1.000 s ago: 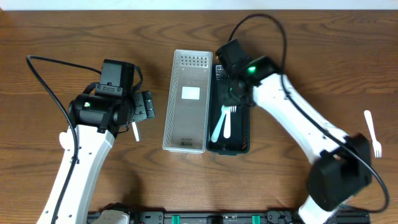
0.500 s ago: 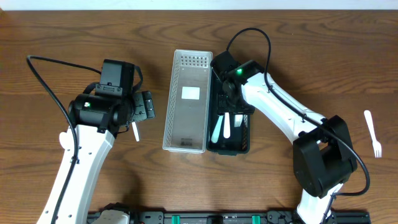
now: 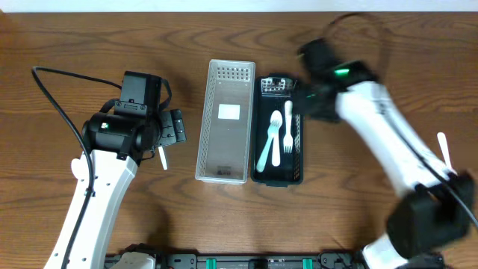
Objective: Pack container
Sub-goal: 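Place the second fork into the black basket and release, then move the right gripper to the last white fork at the right edge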
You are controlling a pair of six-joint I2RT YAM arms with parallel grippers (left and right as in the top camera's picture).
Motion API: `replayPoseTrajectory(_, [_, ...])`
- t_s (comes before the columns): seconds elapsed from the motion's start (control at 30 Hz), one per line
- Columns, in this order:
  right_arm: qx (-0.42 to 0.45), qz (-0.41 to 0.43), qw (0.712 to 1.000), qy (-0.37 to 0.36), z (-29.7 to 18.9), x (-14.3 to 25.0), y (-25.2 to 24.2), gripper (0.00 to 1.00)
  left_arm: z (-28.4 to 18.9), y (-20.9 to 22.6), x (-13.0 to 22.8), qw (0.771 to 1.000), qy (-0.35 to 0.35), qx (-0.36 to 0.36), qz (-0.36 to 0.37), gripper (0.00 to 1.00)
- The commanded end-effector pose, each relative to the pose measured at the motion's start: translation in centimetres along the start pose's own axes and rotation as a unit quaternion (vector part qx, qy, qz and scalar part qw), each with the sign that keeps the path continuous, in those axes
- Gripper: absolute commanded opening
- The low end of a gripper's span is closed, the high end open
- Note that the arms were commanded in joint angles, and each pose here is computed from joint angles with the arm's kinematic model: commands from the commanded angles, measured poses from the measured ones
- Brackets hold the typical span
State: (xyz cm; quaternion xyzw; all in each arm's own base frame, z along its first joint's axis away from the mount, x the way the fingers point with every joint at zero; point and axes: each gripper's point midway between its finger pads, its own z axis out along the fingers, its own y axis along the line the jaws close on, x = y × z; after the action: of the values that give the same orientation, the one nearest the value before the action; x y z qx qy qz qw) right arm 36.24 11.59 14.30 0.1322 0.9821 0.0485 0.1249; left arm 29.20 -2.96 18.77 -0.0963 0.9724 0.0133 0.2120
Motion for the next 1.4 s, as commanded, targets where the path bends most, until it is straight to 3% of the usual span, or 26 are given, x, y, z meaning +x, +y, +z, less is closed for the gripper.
replayPoseTrajectory(0.0, [0.006,0.108,0.992,-0.069,-5.2,-3.5,-6.0,0.74,-0.2,0.1,-0.5,1.000,-0.005,-0.004,-0.003,0.92])
replayPoseTrajectory(0.1, [0.034,0.193,0.977,-0.084,-7.3,-4.5,-13.2,0.91,-0.2,0.1,-0.5,1.000,-0.005,-0.004,-0.003,0.92])
replayPoseTrajectory(0.23, [0.078,0.207,0.972,-0.074,-7.9,-4.4,-21.4,0.99,-0.2,0.1,-0.5,1.000,-0.005,-0.004,-0.003,0.92])
replayPoseTrajectory(0.4, [0.090,0.127,0.988,-0.024,-6.6,-3.3,-28.1,0.99,-0.2,0.1,-0.5,1.000,-0.005,-0.004,-0.003,0.92])
replayPoseTrajectory(0.57, [0.097,0.176,0.979,0.028,-4.0,-1.4,-33.6,0.99,-0.2,0.1,-0.5,1.000,-0.005,-0.004,-0.003,0.92])
replayPoseTrajectory(0.73, [0.094,0.204,0.972,0.068,-1.5,0.1,-36.8,0.99,-0.2,0.2,-0.2,1.000,0.000,-0.006,-0.002,0.92])
replayPoseTrajectory(0.9, [0.093,0.200,0.974,0.053,-1.1,-0.2,-38.5,0.99,-0.2,0.3,-0.1,1.000,0.002,-0.006,-0.002,0.92])
replayPoseTrajectory(1.17, [0.112,0.012,0.993,0.046,-0.7,-1.4,-39.7,0.95,-0.2,0.4,-0.3,1.000,-0.002,-0.009,-0.002,0.92])
replayPoseTrajectory(1.37, [0.088,-0.080,0.987,0.105,2.2,2.3,-39.3,0.95,-0.2,0.9,-0.5,1.000,-0.006,-0.025,-0.002,0.92])
